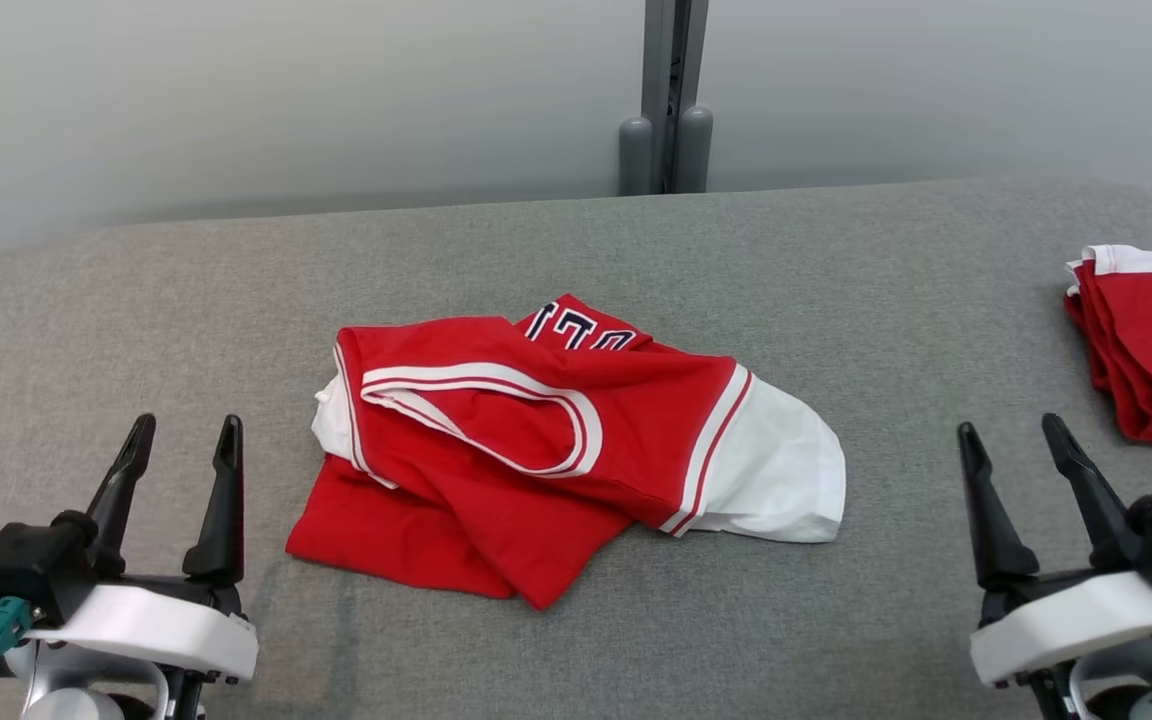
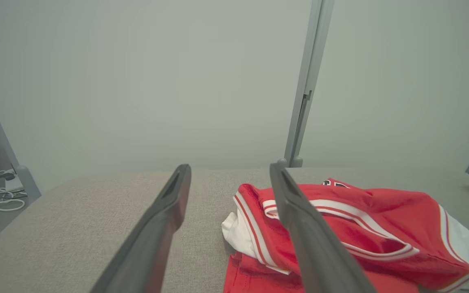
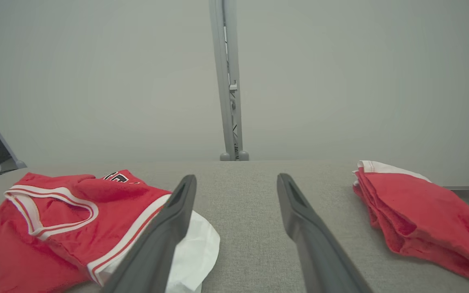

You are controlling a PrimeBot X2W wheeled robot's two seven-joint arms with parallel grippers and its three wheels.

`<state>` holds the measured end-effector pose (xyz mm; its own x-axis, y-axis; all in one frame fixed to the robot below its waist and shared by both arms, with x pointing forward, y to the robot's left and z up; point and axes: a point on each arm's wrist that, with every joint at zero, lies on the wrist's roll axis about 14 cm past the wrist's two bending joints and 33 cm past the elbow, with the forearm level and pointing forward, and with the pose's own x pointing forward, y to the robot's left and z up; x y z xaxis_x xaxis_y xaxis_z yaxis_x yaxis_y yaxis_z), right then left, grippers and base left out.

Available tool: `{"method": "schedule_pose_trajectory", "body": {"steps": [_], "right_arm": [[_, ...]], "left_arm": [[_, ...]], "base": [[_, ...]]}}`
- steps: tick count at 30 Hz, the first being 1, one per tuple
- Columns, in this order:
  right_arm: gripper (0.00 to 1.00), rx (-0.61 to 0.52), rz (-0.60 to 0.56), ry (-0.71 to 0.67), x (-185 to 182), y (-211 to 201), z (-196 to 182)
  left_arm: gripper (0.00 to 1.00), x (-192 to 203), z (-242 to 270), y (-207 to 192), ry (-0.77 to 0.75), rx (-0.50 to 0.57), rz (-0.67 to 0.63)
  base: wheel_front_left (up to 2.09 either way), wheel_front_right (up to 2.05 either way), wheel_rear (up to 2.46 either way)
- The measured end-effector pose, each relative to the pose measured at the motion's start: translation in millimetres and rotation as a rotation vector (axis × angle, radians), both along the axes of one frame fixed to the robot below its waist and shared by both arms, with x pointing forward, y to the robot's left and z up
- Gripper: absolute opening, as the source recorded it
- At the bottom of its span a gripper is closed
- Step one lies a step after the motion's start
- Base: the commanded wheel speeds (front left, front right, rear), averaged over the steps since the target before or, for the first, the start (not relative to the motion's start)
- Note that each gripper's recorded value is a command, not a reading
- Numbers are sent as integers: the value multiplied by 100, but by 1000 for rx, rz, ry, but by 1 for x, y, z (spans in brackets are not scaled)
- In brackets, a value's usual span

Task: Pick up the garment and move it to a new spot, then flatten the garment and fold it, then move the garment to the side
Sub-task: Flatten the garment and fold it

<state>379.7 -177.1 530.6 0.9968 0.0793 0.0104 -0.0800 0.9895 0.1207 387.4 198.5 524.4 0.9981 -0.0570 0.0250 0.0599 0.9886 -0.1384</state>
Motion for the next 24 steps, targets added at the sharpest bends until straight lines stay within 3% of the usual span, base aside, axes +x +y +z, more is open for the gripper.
{"method": "schedule_pose_trajectory", "body": {"steps": [6, 13, 19, 24], "right_arm": [[100, -21, 165, -11, 26, 54, 7], [100, -58, 489, 10, 45, 157, 1], [100, -120, 744, 108, 42, 229, -32], [100, -231, 908, 209, 37, 264, -71]], "left_arm": [[100, 4, 11, 14, -35, 23, 36], [100, -1, 15, 42, -58, 38, 120], [100, -13, 4, 66, -32, 38, 203], [100, -20, -5, 82, -6, 51, 255]], "base": [[0, 0, 0], [0, 0, 0], [0, 0, 0], [0, 0, 0]]}}
